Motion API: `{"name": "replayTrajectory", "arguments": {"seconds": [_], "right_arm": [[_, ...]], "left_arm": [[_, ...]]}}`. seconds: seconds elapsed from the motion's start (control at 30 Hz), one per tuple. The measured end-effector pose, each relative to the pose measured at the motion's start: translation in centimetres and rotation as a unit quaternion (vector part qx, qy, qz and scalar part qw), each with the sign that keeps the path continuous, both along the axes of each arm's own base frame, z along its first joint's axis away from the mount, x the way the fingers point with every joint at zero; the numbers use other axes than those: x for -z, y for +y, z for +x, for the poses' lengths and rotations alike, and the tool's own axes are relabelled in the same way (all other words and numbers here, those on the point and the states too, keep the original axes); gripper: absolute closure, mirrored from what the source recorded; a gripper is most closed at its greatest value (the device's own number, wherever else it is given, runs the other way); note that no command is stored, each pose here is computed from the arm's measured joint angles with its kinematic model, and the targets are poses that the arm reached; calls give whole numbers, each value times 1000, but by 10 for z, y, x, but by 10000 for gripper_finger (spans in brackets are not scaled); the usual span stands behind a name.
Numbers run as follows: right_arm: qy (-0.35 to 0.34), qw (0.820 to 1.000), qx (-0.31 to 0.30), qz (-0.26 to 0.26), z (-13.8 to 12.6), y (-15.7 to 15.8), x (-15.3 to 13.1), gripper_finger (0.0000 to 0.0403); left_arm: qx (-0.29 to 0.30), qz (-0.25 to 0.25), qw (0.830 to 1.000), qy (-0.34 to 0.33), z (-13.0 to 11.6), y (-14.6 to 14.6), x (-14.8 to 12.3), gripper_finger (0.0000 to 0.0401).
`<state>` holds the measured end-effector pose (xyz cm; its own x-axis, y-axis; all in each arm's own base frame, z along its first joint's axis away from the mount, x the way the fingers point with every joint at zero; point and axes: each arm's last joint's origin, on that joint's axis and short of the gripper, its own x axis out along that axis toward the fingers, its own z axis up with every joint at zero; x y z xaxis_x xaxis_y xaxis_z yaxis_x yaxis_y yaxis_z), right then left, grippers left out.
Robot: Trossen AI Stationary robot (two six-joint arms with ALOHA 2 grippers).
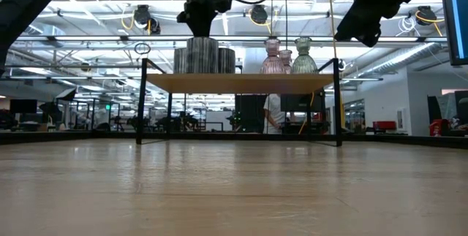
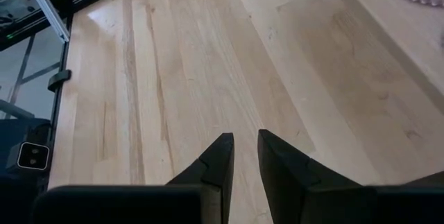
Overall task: Pick & Place candle stick holders
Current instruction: Put the scented candle on the shelf, then return to Home Position
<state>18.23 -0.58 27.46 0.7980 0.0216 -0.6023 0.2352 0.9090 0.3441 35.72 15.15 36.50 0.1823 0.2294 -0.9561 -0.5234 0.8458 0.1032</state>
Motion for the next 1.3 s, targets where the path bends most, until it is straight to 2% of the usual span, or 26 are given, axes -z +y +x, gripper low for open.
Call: {"name": "replayTrajectory", "arguments": {"seconds": [0.23,0.57,1.1,1.2,1.3], "right_arm": [[0,1000,1,1,0,0,0,344],[0,1000,1,1,0,0,0,344],[0,1000,1,1,0,0,0,344],[0,1000,1,1,0,0,0,344],[0,1000,1,1,0,0,0,344]], "left_arm": [[0,-1,1000,1,0,1,1,369],[-4,-3,1000,3,0,1,2,321],[12,10,1000,-2,-7,-4,-9,314],[21,14,1000,0,-7,-4,-9,298],[18,26,1000,2,-7,-3,-9,264]]}}
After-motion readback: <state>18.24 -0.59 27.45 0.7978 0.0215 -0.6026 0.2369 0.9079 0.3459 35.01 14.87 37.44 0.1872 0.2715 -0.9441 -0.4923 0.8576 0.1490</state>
